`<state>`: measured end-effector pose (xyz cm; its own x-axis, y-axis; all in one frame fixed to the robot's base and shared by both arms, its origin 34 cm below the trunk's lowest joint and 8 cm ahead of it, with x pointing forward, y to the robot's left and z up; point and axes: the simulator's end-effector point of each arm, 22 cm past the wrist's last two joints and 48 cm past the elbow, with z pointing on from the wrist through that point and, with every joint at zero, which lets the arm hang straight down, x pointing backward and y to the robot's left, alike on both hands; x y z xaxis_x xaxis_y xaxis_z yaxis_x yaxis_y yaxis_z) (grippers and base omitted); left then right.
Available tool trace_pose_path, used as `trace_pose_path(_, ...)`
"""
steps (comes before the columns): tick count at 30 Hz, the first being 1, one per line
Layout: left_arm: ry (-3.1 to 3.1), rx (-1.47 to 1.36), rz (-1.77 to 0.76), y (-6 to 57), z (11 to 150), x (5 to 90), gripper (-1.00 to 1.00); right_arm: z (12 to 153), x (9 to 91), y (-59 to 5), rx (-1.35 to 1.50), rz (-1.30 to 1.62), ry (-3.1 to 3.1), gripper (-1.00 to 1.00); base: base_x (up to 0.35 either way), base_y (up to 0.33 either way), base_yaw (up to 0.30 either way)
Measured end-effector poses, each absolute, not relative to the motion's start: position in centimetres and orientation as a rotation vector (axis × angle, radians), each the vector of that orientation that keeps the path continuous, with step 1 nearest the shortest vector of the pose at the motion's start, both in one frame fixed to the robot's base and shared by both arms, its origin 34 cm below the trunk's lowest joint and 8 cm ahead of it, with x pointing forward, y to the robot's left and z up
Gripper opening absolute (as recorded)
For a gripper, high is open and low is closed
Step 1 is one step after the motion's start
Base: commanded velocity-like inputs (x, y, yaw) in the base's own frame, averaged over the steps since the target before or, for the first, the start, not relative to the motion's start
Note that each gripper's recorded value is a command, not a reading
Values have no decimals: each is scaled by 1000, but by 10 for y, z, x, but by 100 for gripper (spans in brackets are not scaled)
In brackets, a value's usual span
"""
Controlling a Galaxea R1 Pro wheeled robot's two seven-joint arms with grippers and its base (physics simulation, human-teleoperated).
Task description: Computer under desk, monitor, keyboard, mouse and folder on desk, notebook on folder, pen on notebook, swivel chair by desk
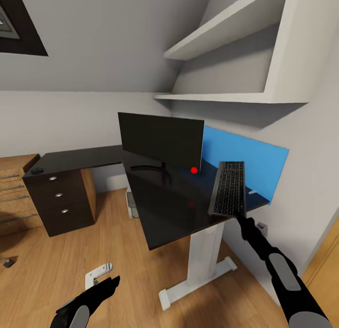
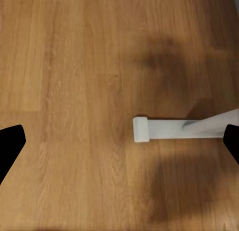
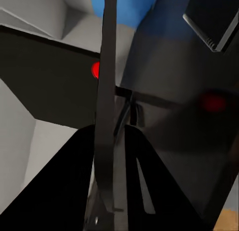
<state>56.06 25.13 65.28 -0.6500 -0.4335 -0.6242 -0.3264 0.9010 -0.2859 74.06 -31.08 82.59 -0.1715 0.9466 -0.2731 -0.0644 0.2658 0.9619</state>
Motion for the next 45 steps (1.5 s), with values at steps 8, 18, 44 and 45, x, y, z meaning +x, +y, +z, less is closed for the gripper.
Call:
trace_pose_path(8,2332,-540,-189,252,668,562,100,851,741,-310,868,1163,1419,-100,0,0,0)
trace_pose_path(18,2332,-539,-187,252,686,564,100,888,682,-327,1053,1140,1395,-100,0,0,0)
trace_pose_path(44,2333,-540,-185,254,696,564,100,897,640,-277,1079,1249,1373,-100,0,0,0)
trace_pose_path(45,2333,-540,-185,254,696,564,100,897,640,-277,1080,1250,1373,-100,0,0,0)
